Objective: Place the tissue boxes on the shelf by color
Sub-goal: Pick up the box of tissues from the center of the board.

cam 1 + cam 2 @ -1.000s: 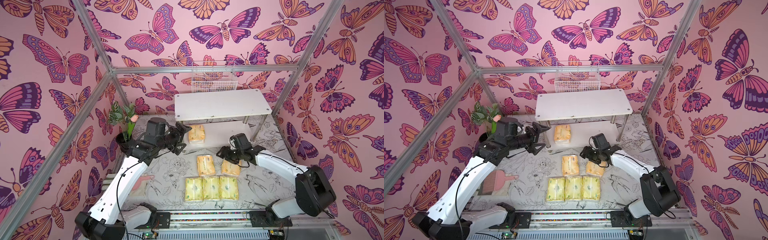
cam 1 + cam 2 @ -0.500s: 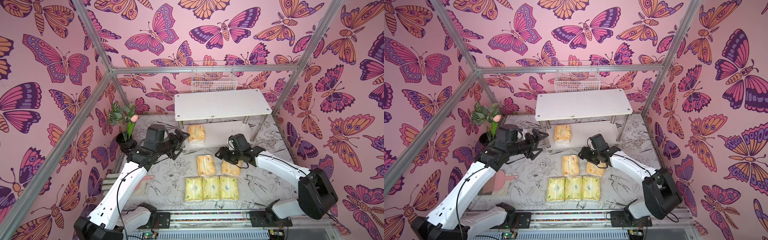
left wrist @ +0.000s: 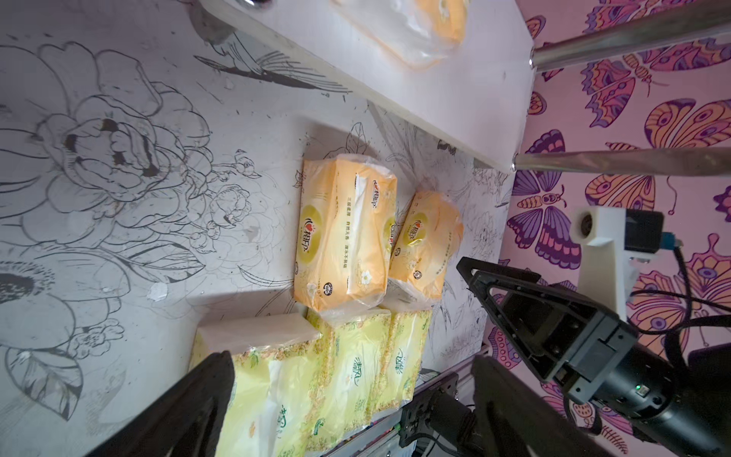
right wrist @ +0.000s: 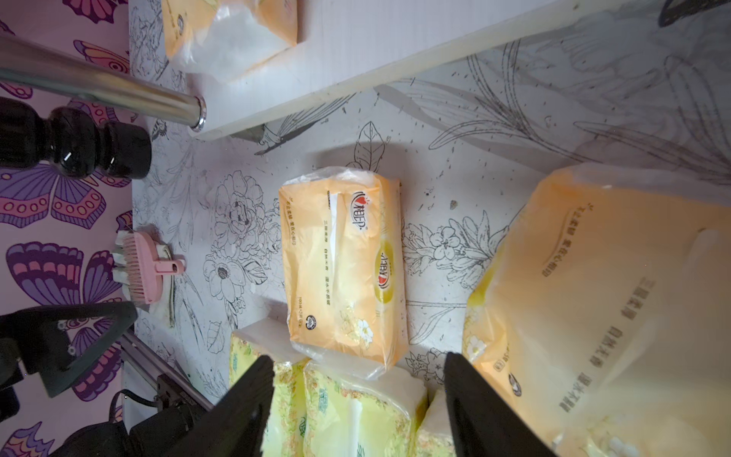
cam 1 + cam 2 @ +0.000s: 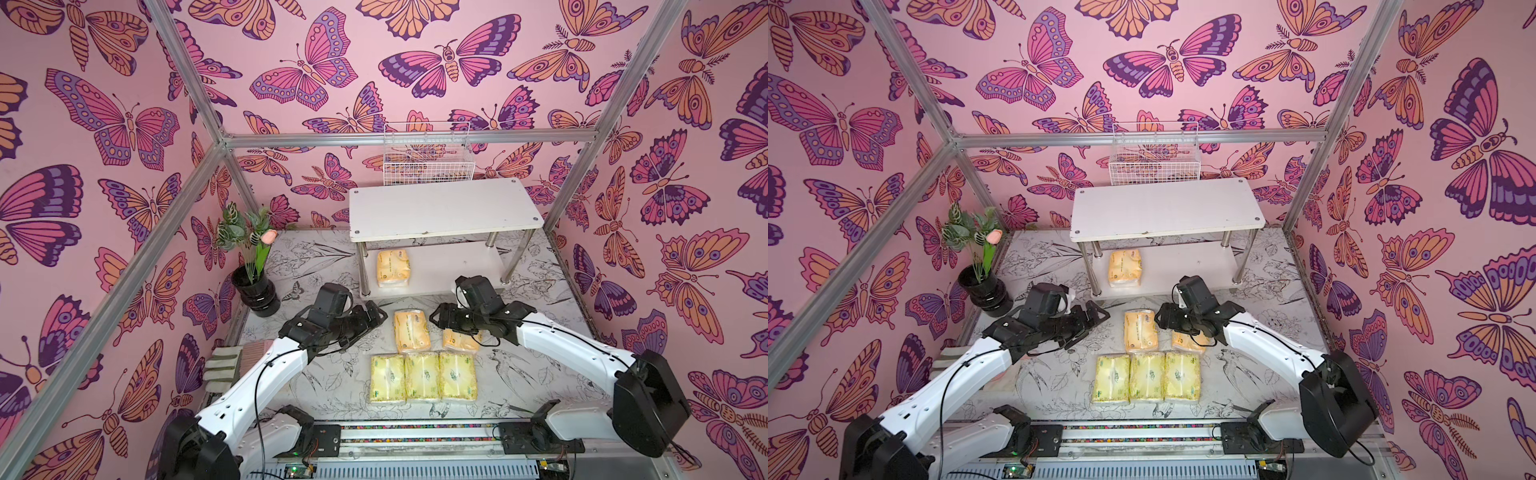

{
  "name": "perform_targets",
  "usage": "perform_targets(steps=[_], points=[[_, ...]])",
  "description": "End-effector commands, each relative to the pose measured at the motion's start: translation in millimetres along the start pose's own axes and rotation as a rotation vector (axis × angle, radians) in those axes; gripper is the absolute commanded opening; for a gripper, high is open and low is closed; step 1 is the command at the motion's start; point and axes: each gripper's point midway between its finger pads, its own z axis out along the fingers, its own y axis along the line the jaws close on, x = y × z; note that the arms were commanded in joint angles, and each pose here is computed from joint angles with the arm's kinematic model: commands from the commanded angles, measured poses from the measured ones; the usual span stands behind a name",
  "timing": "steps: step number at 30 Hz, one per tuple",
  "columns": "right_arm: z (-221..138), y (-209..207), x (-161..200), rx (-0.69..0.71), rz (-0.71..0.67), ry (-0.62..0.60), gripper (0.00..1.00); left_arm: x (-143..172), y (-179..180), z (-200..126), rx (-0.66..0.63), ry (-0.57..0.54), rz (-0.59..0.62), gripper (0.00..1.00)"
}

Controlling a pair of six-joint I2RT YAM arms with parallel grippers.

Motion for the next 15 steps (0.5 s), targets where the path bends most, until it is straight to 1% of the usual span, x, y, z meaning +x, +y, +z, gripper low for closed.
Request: perform_targets(steps=[1,4,8,15], points=[[17,-9,17,0.034,-0.042,0.039,0.71,-3,-7,24,0.061,-0.008,0.075,0.99],[33,-10,22,0.020,-0.035,0.048,0.72,-8,-6,42,0.054,-0.004,0.101,1.00],[51,-14,24,0.019,-0.027,0.063,0.72,-8,3,73,0.014,0.053,0.122,1.00],[73,-17,32,0.001,-0.008,0.104,0.73,-6,7,109,0.028,0.108,0.126,1.00]])
